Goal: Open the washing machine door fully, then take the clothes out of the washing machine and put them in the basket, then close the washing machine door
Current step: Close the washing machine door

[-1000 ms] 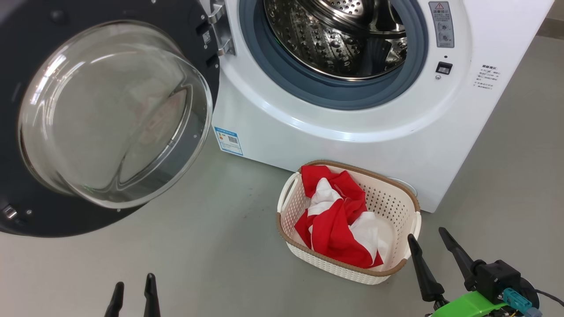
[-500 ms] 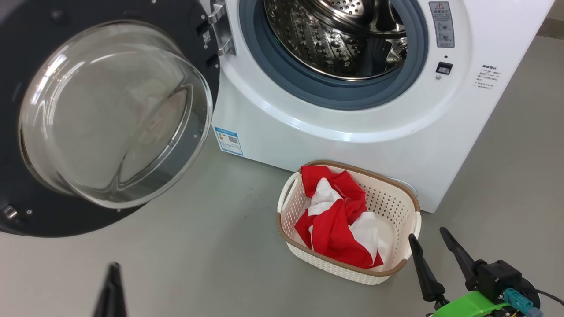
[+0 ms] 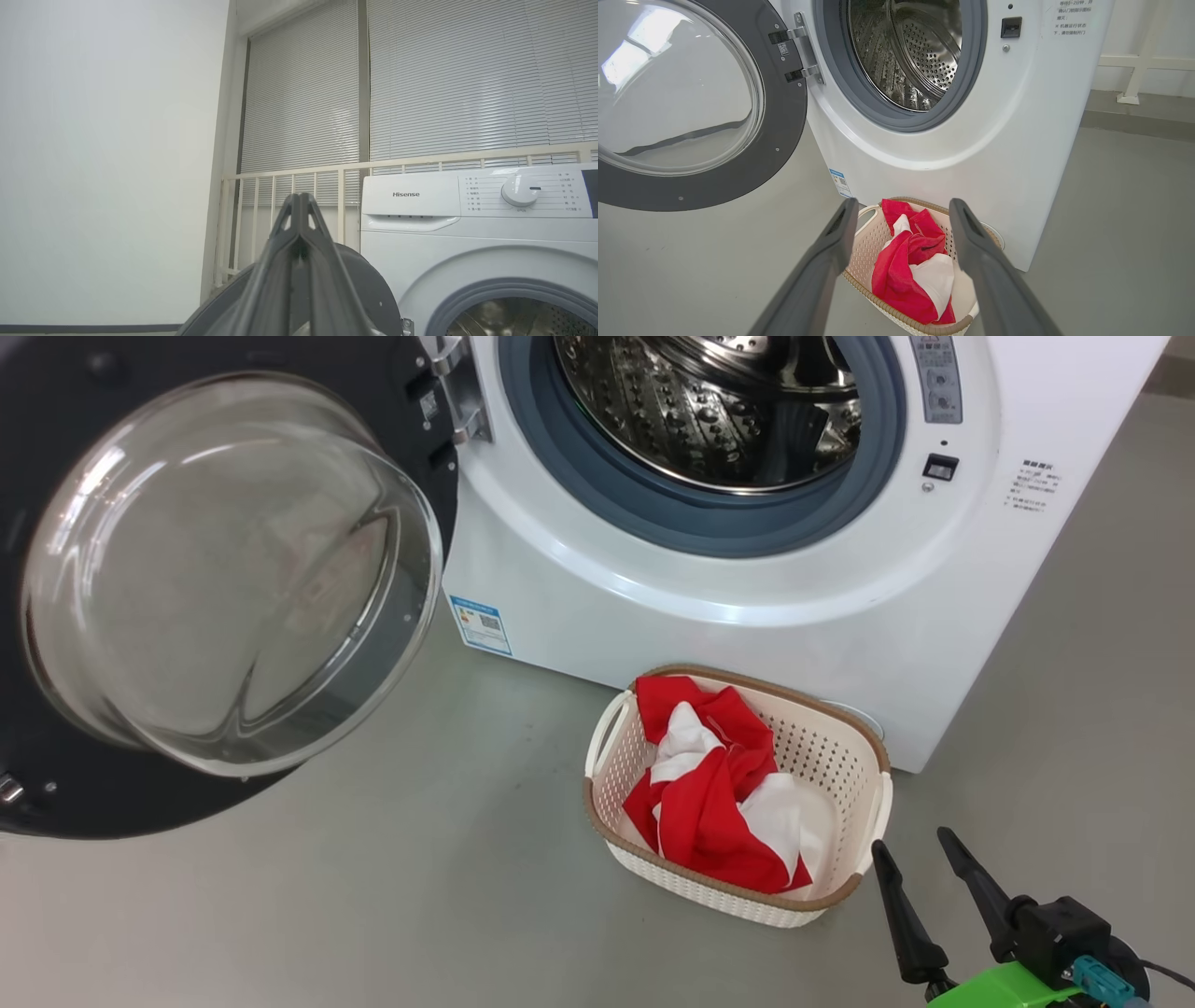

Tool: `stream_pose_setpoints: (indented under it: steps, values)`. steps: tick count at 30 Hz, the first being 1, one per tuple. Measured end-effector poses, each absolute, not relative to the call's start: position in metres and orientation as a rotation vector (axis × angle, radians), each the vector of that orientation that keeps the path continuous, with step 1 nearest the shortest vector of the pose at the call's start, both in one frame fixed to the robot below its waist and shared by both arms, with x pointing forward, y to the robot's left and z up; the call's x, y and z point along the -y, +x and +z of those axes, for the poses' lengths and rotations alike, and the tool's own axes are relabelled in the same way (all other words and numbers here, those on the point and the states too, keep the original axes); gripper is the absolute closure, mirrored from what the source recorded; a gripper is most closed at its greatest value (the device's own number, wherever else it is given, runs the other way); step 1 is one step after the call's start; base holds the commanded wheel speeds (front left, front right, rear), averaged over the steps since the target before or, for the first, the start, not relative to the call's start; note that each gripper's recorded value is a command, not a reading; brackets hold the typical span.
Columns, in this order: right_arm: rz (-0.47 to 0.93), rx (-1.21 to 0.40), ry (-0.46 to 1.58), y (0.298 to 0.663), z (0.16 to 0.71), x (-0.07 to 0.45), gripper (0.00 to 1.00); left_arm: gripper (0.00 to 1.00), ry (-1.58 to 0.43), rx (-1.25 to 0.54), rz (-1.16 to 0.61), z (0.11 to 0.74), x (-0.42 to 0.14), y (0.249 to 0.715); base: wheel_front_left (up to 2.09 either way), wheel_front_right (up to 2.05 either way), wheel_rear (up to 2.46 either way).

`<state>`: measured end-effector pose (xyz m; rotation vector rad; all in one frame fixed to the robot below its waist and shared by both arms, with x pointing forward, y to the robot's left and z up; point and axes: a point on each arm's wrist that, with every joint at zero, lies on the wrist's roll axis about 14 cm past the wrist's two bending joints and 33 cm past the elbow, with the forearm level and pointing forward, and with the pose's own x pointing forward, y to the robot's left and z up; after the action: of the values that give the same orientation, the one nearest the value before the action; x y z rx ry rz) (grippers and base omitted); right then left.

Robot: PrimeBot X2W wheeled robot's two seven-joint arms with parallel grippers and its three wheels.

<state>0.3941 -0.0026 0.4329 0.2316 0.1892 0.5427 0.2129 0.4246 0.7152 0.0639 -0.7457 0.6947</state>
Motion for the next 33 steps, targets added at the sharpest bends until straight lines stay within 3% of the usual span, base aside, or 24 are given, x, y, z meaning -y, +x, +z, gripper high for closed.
stream_pose_setpoints:
  steps: [5, 12, 21, 33]
  values:
    - [0.526, -0.209, 0.24, 0.397, 0.424, 0.007, 0.0, 1.0, 0.099, 0.81, 0.709, 0.755, -0.461, 0.221, 0.0, 0.0, 0.0]
    - [0.509, -0.214, 0.247, 0.408, 0.418, 0.009, 0.0, 1.0, -0.023, 0.759, 0.797, 0.747, -0.52, 0.233, 0.0, 0.0, 0.0]
    - [0.501, -0.234, 0.257, 0.419, 0.405, 0.008, 0.0, 1.0, -0.357, 0.541, 0.902, 0.682, -0.579, 0.262, 0.0, 0.0, 0.0]
    - [0.517, -0.254, 0.265, 0.417, 0.399, 0.003, 0.0, 1.0, -0.753, 0.189, 0.875, 0.615, -0.587, 0.271, 0.0, 0.0, 0.0]
